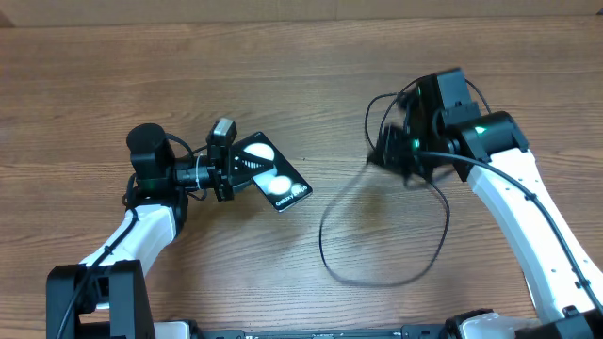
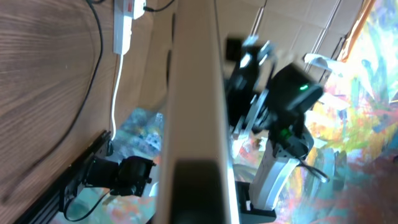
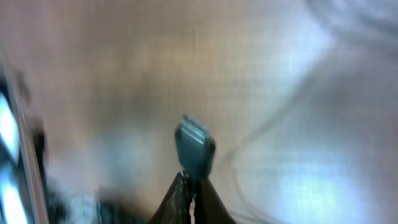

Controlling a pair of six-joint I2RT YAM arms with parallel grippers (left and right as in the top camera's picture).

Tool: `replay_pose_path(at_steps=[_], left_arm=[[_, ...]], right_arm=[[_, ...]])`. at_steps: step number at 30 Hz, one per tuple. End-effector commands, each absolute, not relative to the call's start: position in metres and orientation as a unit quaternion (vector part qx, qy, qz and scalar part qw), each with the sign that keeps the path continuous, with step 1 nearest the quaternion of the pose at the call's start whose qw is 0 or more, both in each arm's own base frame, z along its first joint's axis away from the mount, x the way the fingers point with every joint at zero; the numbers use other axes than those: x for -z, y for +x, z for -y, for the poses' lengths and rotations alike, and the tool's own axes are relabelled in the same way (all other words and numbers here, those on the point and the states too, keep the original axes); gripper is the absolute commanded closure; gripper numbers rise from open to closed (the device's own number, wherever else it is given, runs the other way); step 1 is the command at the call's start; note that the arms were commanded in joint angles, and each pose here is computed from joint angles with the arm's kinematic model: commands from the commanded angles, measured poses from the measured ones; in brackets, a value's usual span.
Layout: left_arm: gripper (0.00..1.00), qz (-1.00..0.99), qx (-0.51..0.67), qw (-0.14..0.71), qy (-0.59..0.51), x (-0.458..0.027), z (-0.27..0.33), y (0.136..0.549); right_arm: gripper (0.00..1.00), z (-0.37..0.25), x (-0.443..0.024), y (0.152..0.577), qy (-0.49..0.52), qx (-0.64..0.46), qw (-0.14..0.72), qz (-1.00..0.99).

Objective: Plug charger to phone and switch on socket

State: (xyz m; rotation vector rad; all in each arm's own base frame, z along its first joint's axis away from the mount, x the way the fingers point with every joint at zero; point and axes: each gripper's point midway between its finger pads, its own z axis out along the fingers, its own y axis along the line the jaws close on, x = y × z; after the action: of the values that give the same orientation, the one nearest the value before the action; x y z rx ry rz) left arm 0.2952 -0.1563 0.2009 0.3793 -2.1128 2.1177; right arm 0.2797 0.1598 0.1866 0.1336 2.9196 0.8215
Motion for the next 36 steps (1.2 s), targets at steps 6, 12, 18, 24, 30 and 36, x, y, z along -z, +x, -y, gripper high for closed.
replay_pose_path(at_steps=[6, 12, 18, 24, 30, 36], left_arm=[[0.96, 0.704, -0.707, -0.025, 0.069, -0.224, 0.132, 0.317], [0.96, 0.706, -0.706, -0.038, 0.046, -0.226, 0.134, 0.335], [0.96, 0.707, -0.706, -0.041, 0.026, -0.222, 0.140, 0.341], [0.96, 0.707, -0.705, -0.062, 0.002, -0.222, 0.139, 0.340], [0.96, 0.707, -0.703, -0.079, 0.013, -0.222, 0.125, 0.345], [0.96, 0.705, -0.696, -0.124, 0.048, -0.222, 0.085, 0.357]], right_arm=[[0.96, -0.168, -0.196, 0.194, -0.127, -0.331, -0.075, -0.932], [0.96, -0.193, -0.224, 0.171, -0.216, -0.434, -0.074, -0.871], [0.96, -0.216, -0.222, 0.180, -0.282, -0.439, -0.025, -0.853], [0.96, -0.247, -0.223, 0.206, -0.350, -0.429, 0.065, -0.830], [0.96, -0.236, -0.196, 0.247, -0.288, -0.305, 0.111, -0.901], [0.95, -0.210, -0.163, 0.273, -0.202, -0.205, 0.112, -0.951]])
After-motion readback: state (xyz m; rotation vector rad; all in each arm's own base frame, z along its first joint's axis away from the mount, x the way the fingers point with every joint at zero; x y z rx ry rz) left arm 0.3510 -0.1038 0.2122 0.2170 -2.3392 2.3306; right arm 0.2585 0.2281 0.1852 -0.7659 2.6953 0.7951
